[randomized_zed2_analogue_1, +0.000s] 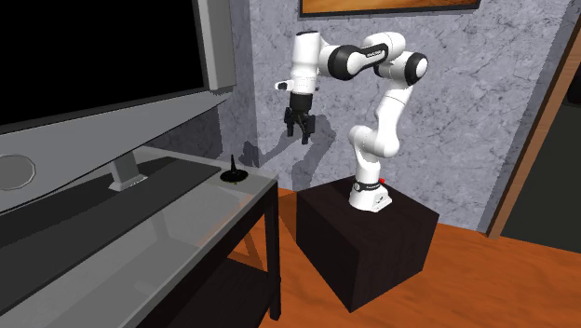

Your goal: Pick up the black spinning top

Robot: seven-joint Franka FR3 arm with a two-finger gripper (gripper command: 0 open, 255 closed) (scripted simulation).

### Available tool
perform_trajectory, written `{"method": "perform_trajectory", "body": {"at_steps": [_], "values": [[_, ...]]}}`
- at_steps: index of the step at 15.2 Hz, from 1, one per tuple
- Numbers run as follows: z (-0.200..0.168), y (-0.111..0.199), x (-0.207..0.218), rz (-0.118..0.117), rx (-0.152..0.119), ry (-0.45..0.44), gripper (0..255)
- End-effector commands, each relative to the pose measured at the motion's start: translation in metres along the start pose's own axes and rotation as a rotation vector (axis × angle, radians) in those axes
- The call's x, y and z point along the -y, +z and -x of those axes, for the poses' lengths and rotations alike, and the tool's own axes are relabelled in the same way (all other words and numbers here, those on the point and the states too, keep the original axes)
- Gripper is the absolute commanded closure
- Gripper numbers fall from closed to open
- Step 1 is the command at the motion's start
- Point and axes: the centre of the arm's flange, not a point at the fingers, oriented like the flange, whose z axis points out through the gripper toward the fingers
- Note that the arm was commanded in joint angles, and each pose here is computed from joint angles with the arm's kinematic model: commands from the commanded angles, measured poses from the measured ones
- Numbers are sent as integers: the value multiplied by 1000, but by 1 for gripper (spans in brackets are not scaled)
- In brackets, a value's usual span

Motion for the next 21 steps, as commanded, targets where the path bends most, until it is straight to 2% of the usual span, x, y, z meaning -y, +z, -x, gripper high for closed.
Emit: {"method": "perform_trajectory", "body": {"at_steps": [1,18,21], "values": [[-23,2,3,-27,-25,18,0],[-211,16,12,-252,-212,162,0],[-213,26,12,-256,-215,165,0]]}}
